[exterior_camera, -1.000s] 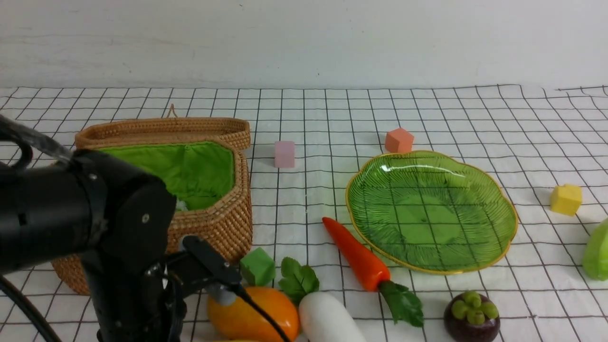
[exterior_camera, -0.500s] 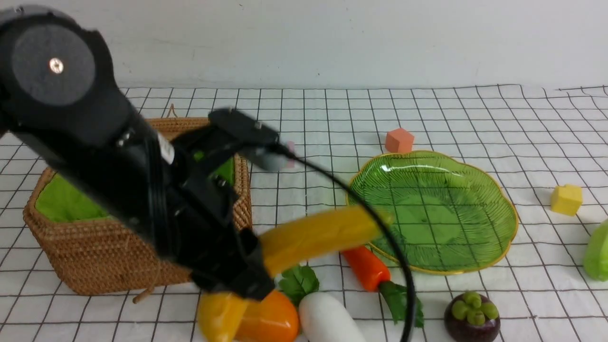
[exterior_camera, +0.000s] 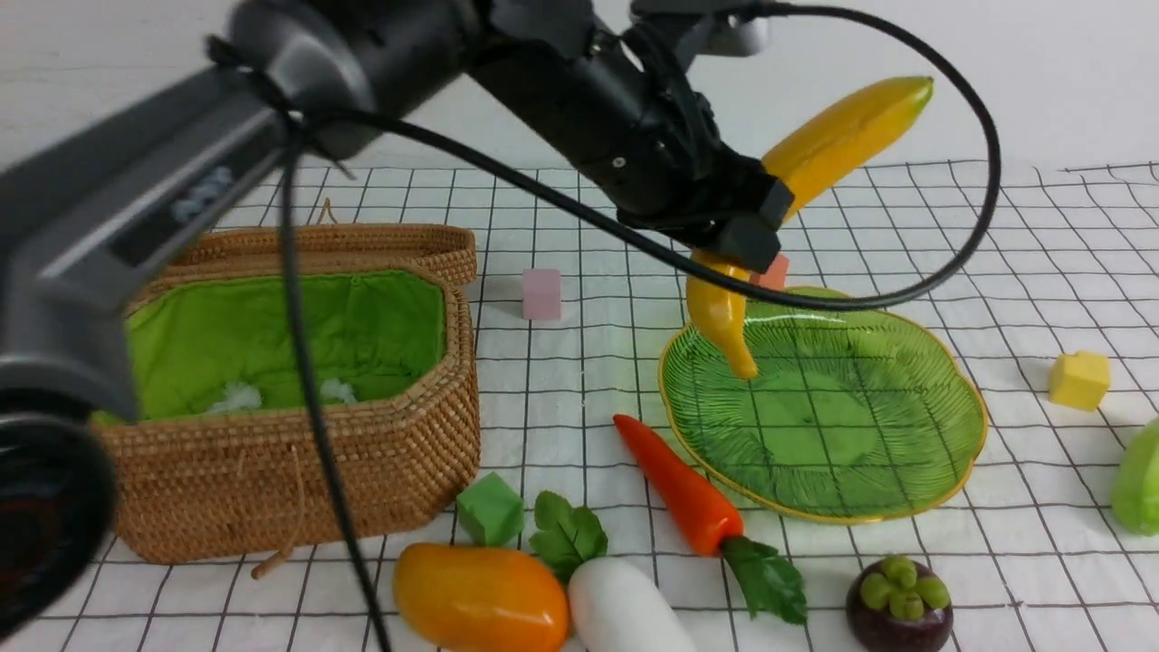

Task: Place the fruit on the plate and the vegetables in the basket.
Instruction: Use the left arm to grab a banana and put it into the right plate

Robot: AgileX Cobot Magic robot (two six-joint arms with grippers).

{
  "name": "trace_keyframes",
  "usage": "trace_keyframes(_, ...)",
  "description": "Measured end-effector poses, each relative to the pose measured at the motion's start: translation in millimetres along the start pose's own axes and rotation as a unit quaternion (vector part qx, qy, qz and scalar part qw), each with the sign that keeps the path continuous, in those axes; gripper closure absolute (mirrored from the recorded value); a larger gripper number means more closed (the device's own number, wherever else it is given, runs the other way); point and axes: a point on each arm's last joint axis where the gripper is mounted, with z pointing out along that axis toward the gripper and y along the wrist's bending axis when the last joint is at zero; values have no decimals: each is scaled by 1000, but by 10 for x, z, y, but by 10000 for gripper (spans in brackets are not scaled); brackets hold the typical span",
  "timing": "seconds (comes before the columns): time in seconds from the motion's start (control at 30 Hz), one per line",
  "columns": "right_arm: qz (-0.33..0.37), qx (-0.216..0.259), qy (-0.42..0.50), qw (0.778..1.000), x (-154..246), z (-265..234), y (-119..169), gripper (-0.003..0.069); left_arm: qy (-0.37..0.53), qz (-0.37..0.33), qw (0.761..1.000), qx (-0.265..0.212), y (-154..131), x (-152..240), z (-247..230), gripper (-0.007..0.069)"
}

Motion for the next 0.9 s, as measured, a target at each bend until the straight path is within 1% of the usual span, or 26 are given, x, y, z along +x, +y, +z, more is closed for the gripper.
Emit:
trace_keyframes(0.1,0,0,0,1000,0,0,0,416,44,-14,999,-16,202,39,430,314)
trace_keyframes(0.2,0,0,0,1000,0,0,0,416,63,-22,997,-27,307,115,654,314)
trace_keyframes(0.23,0,0,0,1000,0,0,0,416,77,-25,996,-33,372,185,800,314)
trace_keyframes(0.5,0,0,0,1000,0,0,0,416,45,-74,995,-48,463,199,990,314)
trace_keyframes(0.6,0,0,0,1000,0,0,0,416,52,-82,994,-49,491,242,1063,314)
trace_keyframes(0.7,0,0,0,1000,0,0,0,416,62,-117,990,-51,533,315,1182,312)
trace_keyframes(0.77,0,0,0,1000,0,0,0,416,62,-136,987,-53,542,327,1203,291)
trace_keyframes(0.83,0,0,0,1000,0,0,0,416,62,-151,985,-54,545,333,1212,208)
trace_keyframes(0.87,0,0,0,1000,0,0,0,416,62,-151,985,-54,545,333,1212,200)
trace_keyframes(0.9,0,0,0,1000,0,0,0,416,64,-156,984,-54,540,332,1201,137)
